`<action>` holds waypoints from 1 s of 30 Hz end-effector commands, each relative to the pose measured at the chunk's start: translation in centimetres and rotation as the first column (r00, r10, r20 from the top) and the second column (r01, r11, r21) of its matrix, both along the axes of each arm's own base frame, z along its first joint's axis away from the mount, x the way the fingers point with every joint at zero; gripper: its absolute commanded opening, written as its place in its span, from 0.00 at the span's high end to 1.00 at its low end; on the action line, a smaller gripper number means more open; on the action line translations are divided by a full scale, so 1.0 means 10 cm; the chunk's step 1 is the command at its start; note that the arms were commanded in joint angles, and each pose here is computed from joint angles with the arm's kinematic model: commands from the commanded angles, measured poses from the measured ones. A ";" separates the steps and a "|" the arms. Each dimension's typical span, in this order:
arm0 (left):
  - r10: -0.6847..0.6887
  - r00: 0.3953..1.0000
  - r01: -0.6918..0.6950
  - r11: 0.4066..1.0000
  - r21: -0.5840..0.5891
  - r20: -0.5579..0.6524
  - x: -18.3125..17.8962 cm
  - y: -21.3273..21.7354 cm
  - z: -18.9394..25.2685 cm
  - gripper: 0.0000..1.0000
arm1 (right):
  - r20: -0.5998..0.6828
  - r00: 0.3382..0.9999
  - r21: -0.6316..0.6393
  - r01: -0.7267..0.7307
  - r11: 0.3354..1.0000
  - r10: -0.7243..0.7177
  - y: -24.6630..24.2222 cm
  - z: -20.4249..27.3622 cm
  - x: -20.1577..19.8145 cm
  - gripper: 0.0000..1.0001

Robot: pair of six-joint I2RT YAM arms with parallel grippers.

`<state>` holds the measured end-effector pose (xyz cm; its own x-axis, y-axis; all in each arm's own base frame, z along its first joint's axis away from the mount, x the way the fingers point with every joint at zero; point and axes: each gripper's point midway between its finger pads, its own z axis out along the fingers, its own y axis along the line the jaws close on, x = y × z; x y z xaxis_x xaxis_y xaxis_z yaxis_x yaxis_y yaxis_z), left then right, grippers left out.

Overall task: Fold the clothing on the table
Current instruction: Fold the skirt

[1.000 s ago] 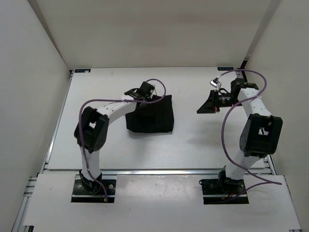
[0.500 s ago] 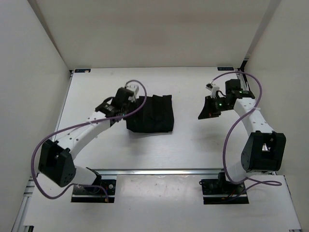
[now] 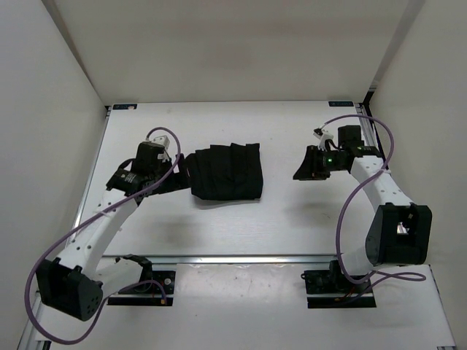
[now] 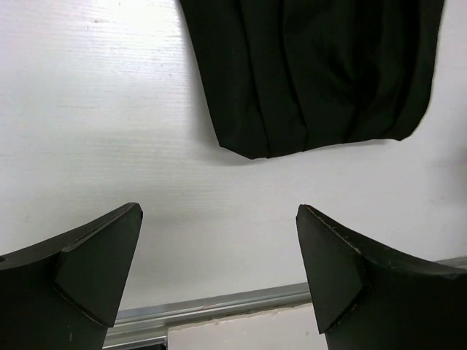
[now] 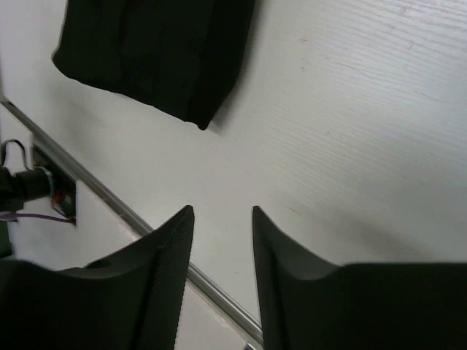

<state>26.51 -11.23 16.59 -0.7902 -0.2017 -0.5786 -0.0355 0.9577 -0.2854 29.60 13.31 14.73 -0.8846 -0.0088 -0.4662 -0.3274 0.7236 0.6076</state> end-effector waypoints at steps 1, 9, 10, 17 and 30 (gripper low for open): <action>-0.004 0.996 0.008 0.999 -0.040 0.093 -0.03 0.02 0.33 0.01 | 0.043 0.999 -0.054 0.006 0.998 -0.004 0.00 0.06 0.00 0.54; -0.040 0.990 0.046 0.998 -0.043 0.136 -0.08 0.02 0.50 0.01 | 0.103 0.991 -0.193 -0.062 0.979 0.083 0.06 0.04 -0.16 0.30; -0.041 0.990 0.047 0.998 -0.045 0.139 -0.09 0.01 0.52 0.01 | 0.090 0.993 -0.199 -0.061 0.978 0.081 0.05 0.01 -0.17 0.30; -0.093 0.984 0.093 0.996 0.006 0.151 -0.16 0.01 0.61 0.01 | 0.096 0.992 -0.214 -0.057 0.975 0.079 -0.03 -0.02 -0.20 0.30; -0.100 0.987 0.101 0.995 -0.001 0.122 -0.11 -0.04 0.61 0.02 | 0.118 0.988 -0.208 -0.077 0.975 0.103 0.02 -0.03 -0.31 0.30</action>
<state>25.19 -11.33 21.14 -0.7495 -0.1362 -0.6478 0.0690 0.9572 -0.2810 26.50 13.78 13.73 -0.8347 -0.1867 -0.5180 -0.4380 0.7952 0.4192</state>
